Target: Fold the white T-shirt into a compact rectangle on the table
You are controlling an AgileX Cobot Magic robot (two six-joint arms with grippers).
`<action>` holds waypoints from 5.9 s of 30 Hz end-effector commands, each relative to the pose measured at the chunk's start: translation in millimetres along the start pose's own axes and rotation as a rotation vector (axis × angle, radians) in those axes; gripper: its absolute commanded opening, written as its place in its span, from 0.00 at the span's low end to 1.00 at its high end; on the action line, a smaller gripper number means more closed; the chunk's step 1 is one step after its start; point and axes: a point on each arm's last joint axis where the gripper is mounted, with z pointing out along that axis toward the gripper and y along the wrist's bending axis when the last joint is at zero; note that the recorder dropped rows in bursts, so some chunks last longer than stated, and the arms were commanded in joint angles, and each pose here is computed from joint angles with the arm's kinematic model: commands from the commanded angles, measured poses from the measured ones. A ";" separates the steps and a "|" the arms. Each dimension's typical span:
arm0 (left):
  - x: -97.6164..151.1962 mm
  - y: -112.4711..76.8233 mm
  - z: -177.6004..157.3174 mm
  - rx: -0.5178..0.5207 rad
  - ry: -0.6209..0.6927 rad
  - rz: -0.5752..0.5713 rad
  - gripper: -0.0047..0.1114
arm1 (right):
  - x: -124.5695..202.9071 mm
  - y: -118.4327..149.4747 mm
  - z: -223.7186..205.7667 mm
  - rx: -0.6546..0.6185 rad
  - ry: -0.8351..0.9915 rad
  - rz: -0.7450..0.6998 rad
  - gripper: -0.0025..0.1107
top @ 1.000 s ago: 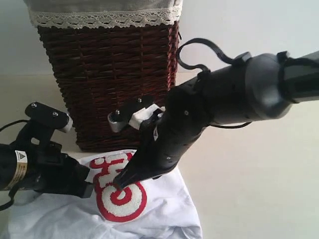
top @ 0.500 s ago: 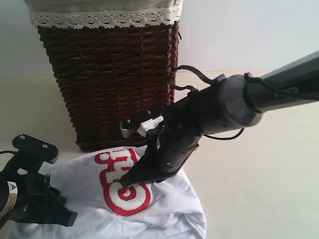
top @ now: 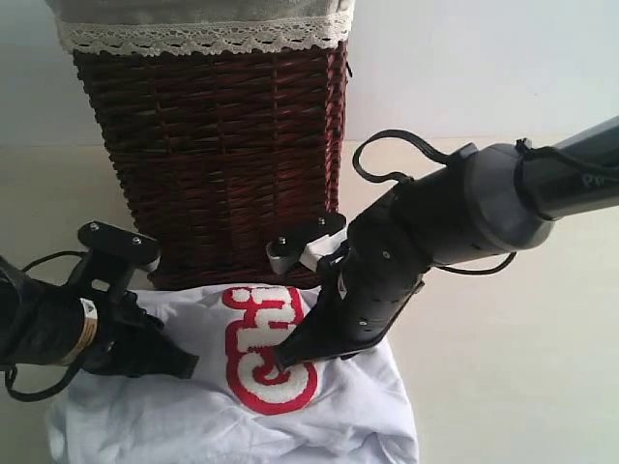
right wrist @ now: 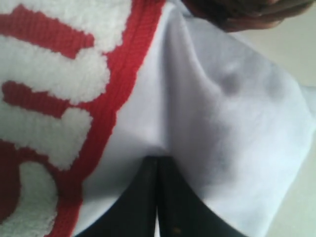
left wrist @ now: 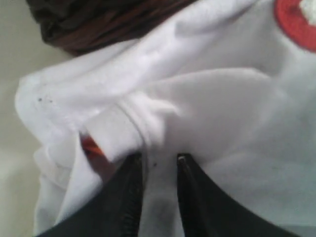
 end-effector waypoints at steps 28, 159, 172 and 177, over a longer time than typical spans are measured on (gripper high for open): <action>15.8 1.8 -163.6 0.213 -0.555 -0.093 0.27 | 77.4 -51.9 -204.3 0.137 -0.509 0.002 0.02; 103.0 30.4 -281.6 0.048 -1.378 -0.183 0.27 | 196.5 -60.9 -258.7 0.064 -0.935 0.076 0.02; 111.8 38.8 -261.0 -0.116 -1.139 -0.148 0.27 | 196.5 -60.9 -258.7 0.063 -0.935 0.078 0.02; 119.0 38.1 -236.7 -0.096 -1.053 -0.152 0.27 | 196.5 -60.9 -258.7 0.063 -0.935 0.078 0.02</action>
